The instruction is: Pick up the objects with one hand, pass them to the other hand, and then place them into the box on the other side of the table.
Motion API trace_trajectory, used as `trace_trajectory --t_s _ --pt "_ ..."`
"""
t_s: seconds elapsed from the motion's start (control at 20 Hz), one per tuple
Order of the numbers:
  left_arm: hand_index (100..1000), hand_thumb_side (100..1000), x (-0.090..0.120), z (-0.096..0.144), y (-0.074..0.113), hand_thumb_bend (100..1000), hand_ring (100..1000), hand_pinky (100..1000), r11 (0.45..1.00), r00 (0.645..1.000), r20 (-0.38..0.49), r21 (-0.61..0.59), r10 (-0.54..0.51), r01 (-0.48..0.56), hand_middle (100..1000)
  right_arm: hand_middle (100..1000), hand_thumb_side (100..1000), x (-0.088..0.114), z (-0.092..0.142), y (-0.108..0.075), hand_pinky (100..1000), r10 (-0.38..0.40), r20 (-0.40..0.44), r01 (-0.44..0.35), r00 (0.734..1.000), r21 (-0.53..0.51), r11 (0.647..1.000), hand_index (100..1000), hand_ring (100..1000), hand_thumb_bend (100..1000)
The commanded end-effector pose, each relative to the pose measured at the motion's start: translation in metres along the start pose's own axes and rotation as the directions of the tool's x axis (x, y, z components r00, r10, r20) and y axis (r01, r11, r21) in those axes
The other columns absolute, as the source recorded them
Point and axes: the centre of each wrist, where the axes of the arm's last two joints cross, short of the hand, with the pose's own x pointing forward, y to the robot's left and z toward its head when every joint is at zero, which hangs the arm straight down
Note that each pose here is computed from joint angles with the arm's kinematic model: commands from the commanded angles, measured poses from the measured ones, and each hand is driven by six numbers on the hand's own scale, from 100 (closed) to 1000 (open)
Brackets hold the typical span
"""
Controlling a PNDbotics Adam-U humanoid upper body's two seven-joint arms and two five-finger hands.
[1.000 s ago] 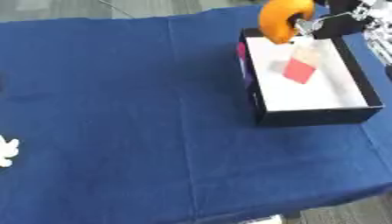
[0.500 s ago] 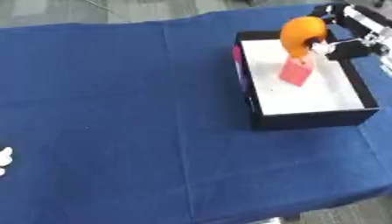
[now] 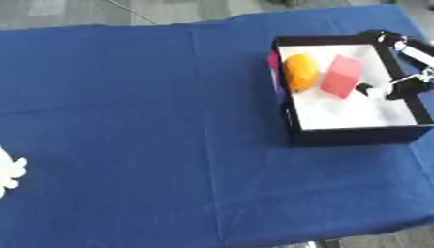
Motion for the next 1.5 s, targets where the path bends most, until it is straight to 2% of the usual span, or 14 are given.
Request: trace_trajectory --t_s 0.05,0.15,0.2,0.35,0.45,0.5,0.6,0.75,0.85,1.1,1.25,1.5 --pt "898 498 -0.015 0.016 0.029 556 876 921 0.997 0.996 -0.049 0.002 -0.073 0.073 777 1000 100 0.001 0.005 -0.026 1000 0.047 0.003 -0.047 0.999 -0.040 0.998 1000 1000 297" --pt "897 508 -0.017 0.015 0.033 602 884 923 0.995 0.994 -0.043 -0.026 -0.101 0.099 781 1000 111 0.005 0.003 -0.029 1000 -0.021 0.025 0.023 0.999 -0.094 0.995 1000 1000 130" --pt "896 506 -0.017 0.015 0.035 621 889 924 0.992 0.992 -0.039 -0.045 -0.118 0.116 786 1000 165 0.009 0.002 -0.031 1000 -0.066 0.041 0.071 0.997 -0.125 0.990 1000 1000 100" --pt "896 501 -0.019 0.013 0.037 651 899 930 0.982 0.987 -0.024 -0.110 -0.160 0.156 794 1000 320 0.024 -0.003 -0.039 1000 -0.207 0.121 0.227 0.971 -0.192 0.955 1000 1000 100" --pt "890 502 -0.020 0.012 0.038 669 904 932 0.972 0.984 -0.016 -0.156 -0.179 0.175 799 1000 375 0.035 -0.006 -0.043 1000 -0.275 0.168 0.307 0.947 -0.207 0.929 1000 1000 100" --pt "883 504 -0.021 0.011 0.039 680 906 930 0.967 0.981 -0.017 -0.177 -0.191 0.185 800 1000 380 0.040 -0.007 -0.045 1000 -0.304 0.191 0.342 0.933 -0.212 0.915 1000 1000 100" --pt "880 513 -0.023 0.010 0.040 703 910 926 0.955 0.976 -0.028 -0.213 -0.218 0.207 805 1000 311 0.049 -0.009 -0.050 1000 -0.348 0.234 0.399 0.908 -0.228 0.888 1000 1000 100" --pt "909 485 -0.027 0.007 0.037 760 917 922 0.931 0.963 -0.040 -0.269 -0.267 0.247 811 1000 300 0.061 -0.012 -0.056 1000 -0.397 0.283 0.467 0.873 -0.255 0.846 1000 1000 100" --pt "905 436 -0.027 0.003 0.034 806 922 923 0.909 0.949 -0.017 -0.292 -0.316 0.297 811 1000 305 0.068 -0.013 -0.058 1000 -0.418 0.298 0.496 0.858 -0.268 0.826 1000 1000 100" --pt "891 335 -0.021 -0.017 0.023 817 916 920 0.864 0.913 0.131 -0.296 -0.386 0.408 789 1000 308 0.074 -0.013 -0.058 1000 -0.450 0.302 0.529 0.841 -0.283 0.800 1000 1000 100" --pt "885 308 -0.018 -0.033 0.017 810 906 912 0.856 0.897 0.201 -0.275 -0.395 0.438 776 1000 311 0.074 -0.013 -0.057 1000 -0.459 0.294 0.535 0.838 -0.288 0.794 1000 1000 100" --pt "870 331 -0.014 -0.055 0.006 797 901 913 0.848 0.882 0.268 -0.269 -0.388 0.456 768 1000 313 0.075 -0.015 -0.057 1000 -0.472 0.292 0.547 0.832 -0.285 0.787 1000 1000 100"
